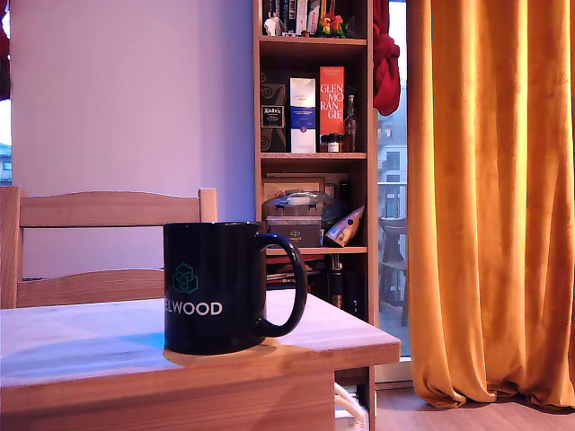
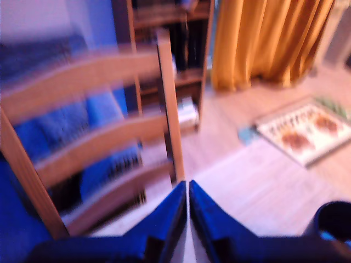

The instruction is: Pick up the coffee capsules on the table and drop them inside the coffee cup

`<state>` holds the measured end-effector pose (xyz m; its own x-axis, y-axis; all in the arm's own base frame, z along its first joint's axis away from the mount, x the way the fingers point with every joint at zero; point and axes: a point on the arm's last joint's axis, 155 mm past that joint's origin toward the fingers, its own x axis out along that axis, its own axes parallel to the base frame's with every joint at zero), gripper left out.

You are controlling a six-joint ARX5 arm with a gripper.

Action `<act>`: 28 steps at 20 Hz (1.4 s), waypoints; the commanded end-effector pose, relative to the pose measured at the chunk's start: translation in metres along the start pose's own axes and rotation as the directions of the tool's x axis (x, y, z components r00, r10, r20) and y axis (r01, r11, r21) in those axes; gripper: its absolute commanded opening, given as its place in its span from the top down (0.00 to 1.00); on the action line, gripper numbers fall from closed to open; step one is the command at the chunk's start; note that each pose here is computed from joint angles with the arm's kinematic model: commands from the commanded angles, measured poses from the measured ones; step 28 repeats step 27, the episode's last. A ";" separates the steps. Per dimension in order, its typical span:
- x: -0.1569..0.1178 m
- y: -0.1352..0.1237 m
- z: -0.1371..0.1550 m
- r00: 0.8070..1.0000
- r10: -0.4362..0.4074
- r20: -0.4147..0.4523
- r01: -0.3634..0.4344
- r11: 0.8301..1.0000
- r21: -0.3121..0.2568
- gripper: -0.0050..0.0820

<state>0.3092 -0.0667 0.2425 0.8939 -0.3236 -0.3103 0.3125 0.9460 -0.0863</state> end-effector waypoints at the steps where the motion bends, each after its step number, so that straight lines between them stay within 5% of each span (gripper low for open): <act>1: 0.001 0.005 -0.025 0.999 0.013 -0.031 -0.013 1.000 -0.009 0.96; 14: -0.041 0.014 -0.051 0.981 0.110 0.160 -0.096 0.991 -0.092 0.96; 28: -0.048 0.015 -0.049 0.966 0.130 0.225 -0.121 0.991 -0.052 0.96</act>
